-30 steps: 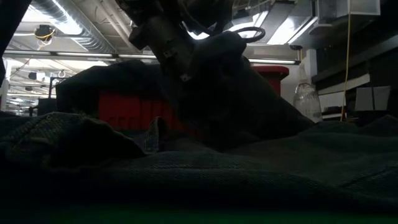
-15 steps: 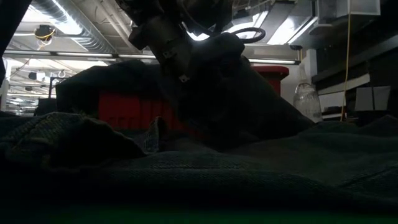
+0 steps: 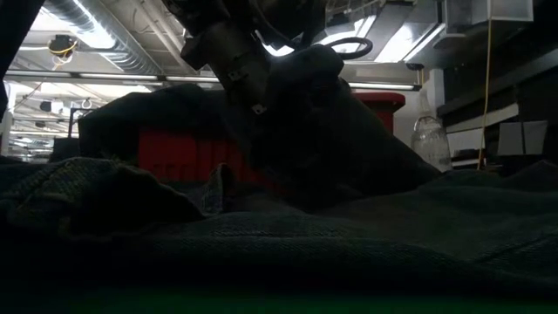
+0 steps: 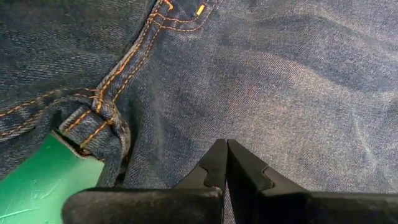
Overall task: Fold laundry
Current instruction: Fold the dark blue jeans
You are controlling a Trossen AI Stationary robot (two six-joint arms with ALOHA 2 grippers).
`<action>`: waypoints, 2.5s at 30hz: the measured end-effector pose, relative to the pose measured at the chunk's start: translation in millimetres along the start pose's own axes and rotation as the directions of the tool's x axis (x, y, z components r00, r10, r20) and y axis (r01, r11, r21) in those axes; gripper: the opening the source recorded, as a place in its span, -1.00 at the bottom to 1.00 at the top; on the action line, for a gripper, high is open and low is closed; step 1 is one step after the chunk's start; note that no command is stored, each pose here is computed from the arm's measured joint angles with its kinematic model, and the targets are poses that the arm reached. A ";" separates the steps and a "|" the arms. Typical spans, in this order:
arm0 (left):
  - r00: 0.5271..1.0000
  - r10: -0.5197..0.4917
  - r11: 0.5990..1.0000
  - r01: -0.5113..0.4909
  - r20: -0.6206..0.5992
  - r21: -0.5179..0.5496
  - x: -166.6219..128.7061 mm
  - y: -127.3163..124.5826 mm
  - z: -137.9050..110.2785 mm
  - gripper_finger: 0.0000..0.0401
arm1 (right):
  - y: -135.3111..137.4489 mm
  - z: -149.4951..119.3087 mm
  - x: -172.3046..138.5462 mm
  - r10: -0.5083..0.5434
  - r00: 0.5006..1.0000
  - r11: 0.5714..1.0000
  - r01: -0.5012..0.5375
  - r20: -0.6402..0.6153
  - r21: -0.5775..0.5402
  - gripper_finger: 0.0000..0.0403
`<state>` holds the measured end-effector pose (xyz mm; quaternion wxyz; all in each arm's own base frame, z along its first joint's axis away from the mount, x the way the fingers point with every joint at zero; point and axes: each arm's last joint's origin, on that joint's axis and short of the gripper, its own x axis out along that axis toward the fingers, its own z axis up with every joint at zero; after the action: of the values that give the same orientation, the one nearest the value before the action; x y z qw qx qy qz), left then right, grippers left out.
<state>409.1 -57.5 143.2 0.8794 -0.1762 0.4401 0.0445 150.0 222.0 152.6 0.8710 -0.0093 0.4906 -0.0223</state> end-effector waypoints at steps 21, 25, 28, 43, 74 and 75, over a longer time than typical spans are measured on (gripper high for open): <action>0.999 0.027 0.999 -0.026 -0.033 0.042 -0.5 2.8 -3.0 -0.98 | -32.9 38.4 24.6 0.058 0.987 0.945 -0.103 -0.152 -0.311 -0.08; 0.996 0.056 0.997 -0.052 -0.075 0.054 -0.8 8.5 -5.5 -0.98 | -38.2 40.9 27.6 0.126 0.962 0.938 -0.195 -0.242 -0.286 -0.08; 0.985 0.100 0.994 -0.094 -0.140 0.049 -1.8 16.5 -9.9 -0.98 | -42.6 39.3 28.3 0.154 0.934 0.936 -0.243 -0.322 -0.256 -0.08; 0.945 0.227 0.974 -0.223 -0.234 0.044 -7.8 37.2 -13.4 -0.98 | -64.7 23.1 22.1 0.040 0.815 0.954 -0.203 -0.578 -0.221 -0.08; 0.993 0.102 0.975 -0.112 0.061 0.194 -46.2 -8.5 76.7 -0.98 | -103.9 22.8 21.7 -0.083 0.951 0.966 0.002 -0.299 -0.259 -0.08; 0.993 0.102 0.975 -0.112 0.062 0.194 -46.2 -8.5 76.6 -0.98 | -108.1 21.0 24.9 -0.090 0.948 0.969 0.012 -0.304 -0.248 -0.08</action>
<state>441.1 -35.1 224.1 0.8998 -0.0632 0.4285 0.0525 177.6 112.7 146.4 0.7736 -0.1248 0.6211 0.0140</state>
